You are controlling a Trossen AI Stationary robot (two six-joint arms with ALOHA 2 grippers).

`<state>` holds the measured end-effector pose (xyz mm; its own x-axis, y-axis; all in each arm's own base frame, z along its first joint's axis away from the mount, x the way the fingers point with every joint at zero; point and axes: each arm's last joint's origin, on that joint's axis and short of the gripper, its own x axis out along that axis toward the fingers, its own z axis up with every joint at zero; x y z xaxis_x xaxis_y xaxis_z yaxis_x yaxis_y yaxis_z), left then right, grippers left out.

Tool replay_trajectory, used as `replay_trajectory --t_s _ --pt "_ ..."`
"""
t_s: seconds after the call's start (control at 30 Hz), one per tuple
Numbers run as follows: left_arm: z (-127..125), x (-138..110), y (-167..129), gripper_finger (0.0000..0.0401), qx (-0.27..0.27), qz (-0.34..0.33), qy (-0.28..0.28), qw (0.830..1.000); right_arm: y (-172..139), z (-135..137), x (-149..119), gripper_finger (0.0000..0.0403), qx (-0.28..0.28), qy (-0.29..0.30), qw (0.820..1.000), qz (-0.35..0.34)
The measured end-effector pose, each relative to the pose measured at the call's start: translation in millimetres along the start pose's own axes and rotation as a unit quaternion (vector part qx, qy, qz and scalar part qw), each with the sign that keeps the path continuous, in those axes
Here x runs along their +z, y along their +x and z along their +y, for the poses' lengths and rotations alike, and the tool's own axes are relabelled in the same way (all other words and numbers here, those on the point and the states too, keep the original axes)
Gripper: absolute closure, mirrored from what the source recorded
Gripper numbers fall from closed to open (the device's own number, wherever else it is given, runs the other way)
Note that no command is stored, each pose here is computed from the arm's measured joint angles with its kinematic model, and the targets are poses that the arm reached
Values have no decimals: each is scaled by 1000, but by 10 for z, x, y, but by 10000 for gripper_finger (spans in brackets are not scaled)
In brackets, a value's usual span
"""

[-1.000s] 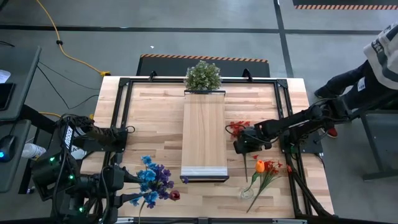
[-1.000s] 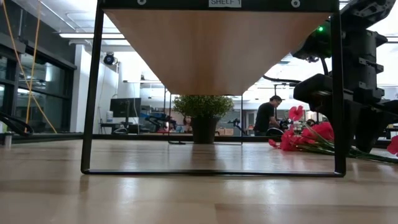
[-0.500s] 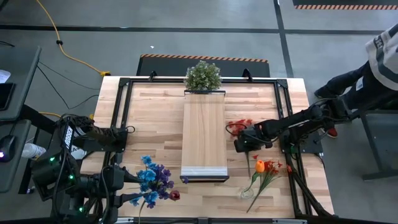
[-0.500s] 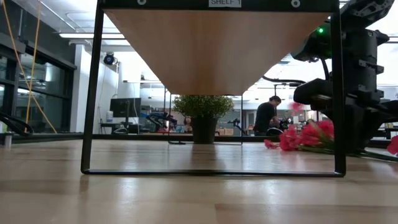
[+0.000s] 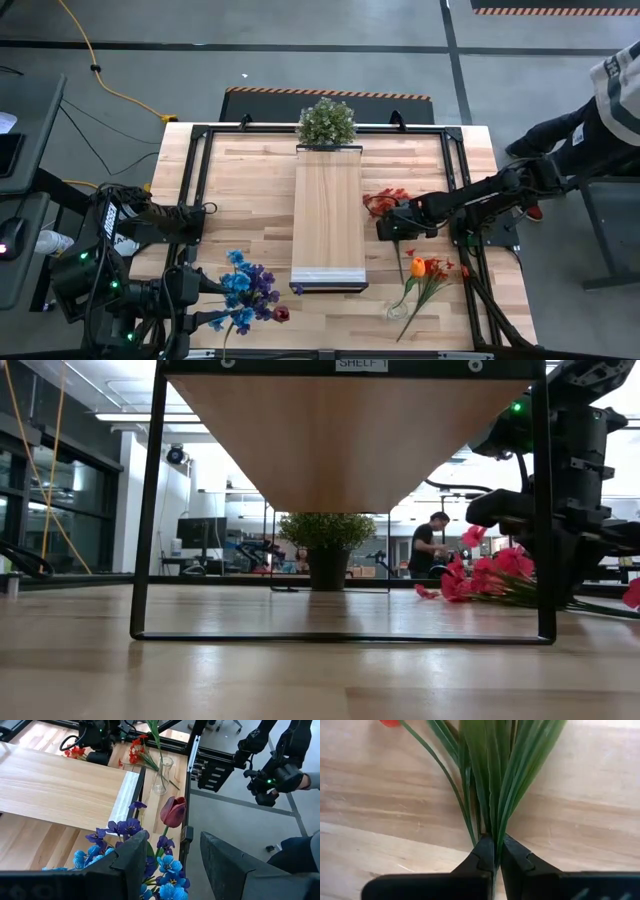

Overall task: Pick and place flowers into a vace then onto a shelf
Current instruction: Put the top red flowers into the right transparent vase

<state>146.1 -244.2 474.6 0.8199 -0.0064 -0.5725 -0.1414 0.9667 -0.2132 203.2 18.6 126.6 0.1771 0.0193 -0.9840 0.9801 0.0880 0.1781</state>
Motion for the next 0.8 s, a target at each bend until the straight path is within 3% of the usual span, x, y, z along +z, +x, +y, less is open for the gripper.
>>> replay_trajectory --t_s 0.4,0.8 --pt "0 0 0 185 0 0 0 1000 -373 -106 101 400 64 33 996 -49" --pt "0 0 0 185 0 0 0 1000 -847 -366 226 401 156 68 979 -115"
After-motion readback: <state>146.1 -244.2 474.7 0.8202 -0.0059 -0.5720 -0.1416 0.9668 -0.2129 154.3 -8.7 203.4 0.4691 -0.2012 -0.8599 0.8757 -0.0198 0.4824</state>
